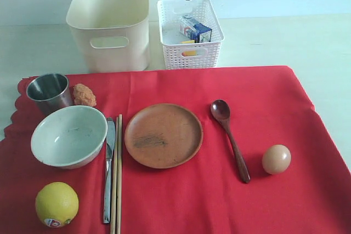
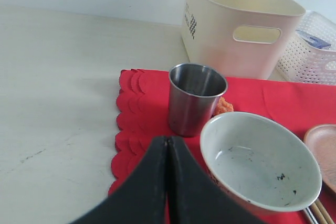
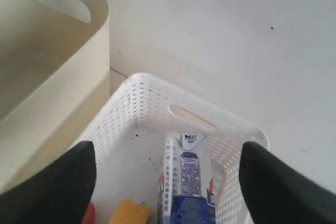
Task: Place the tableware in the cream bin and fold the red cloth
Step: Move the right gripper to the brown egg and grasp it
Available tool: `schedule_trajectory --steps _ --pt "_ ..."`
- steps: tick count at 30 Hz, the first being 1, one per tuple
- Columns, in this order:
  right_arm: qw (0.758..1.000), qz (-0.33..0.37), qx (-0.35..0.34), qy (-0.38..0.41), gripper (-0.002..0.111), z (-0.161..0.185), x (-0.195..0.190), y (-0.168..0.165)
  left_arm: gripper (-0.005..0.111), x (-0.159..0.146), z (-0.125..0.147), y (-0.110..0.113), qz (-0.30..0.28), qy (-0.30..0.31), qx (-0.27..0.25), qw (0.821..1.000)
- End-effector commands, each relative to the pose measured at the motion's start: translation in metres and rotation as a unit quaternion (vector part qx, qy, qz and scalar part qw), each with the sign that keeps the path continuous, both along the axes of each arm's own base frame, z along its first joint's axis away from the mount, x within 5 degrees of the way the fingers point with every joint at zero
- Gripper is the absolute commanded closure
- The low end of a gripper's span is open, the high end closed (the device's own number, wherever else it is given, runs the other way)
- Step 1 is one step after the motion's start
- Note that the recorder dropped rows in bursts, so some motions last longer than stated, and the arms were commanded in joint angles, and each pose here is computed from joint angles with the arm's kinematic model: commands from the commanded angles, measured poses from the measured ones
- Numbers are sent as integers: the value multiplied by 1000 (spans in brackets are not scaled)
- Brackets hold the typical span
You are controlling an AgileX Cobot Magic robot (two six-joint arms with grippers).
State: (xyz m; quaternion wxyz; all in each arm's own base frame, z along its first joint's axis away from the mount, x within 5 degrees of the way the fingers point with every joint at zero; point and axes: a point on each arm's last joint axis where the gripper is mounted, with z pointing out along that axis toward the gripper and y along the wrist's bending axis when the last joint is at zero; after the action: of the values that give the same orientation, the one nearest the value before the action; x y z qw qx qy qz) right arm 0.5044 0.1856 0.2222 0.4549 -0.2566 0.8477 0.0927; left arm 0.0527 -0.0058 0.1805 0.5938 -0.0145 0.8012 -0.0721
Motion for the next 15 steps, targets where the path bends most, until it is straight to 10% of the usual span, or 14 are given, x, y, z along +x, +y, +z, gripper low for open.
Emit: schedule_trajectory --steps 1,15 --pt "999 5 -35 14 36 42 -18 -8 107 0 0 0 1 -5 -5 1000" --pt "969 -78 -161 168 37 83 -75 -50 107 0 0 0 1 -5 -5 1000"
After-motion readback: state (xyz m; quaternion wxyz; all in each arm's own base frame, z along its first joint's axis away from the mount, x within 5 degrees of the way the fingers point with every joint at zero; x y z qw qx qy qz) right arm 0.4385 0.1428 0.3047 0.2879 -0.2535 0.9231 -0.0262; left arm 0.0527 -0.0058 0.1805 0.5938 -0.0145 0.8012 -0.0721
